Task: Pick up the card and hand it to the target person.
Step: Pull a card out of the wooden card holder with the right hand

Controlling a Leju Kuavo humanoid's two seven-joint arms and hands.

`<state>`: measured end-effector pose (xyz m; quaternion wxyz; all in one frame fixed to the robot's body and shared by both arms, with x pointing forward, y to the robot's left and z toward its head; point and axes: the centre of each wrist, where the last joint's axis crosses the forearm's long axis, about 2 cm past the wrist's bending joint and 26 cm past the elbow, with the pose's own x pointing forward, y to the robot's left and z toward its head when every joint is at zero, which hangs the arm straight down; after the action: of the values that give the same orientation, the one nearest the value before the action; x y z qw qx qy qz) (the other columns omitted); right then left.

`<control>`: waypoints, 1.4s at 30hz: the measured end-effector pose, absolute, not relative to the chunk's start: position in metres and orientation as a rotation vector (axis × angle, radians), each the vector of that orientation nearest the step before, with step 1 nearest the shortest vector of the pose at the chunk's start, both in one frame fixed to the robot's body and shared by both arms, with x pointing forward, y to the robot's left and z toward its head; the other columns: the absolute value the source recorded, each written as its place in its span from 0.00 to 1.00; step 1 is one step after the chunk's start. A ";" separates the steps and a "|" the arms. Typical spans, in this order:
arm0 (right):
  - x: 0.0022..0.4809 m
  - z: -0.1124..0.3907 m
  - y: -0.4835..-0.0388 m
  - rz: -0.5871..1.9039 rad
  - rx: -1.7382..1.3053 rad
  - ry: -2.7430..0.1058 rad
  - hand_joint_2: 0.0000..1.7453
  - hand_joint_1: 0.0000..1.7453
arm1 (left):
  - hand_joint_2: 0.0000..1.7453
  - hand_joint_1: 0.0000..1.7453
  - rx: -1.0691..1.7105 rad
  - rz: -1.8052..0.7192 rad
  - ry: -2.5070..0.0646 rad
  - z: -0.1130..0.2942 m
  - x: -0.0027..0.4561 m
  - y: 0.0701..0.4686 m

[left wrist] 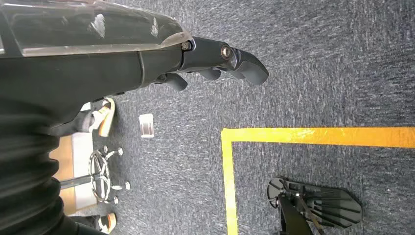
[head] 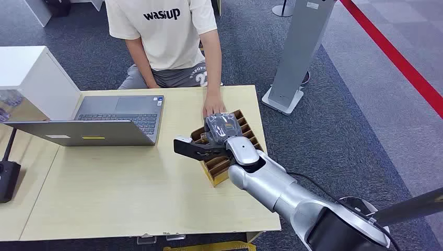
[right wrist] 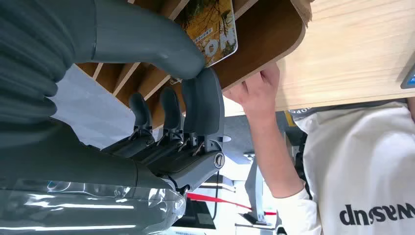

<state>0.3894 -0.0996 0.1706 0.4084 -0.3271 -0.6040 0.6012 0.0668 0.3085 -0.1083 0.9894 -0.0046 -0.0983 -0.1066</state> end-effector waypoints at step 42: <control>0.389 0.172 -0.098 1.521 -0.811 -1.520 1.00 0.54 | 1.00 0.00 -0.010 -0.214 -0.199 -0.108 0.066 0.309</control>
<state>0.3890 -0.0984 0.1717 0.4091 -0.3221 -0.6036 0.6038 0.0664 0.3086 -0.1084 0.9893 -0.0049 -0.0990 -0.1066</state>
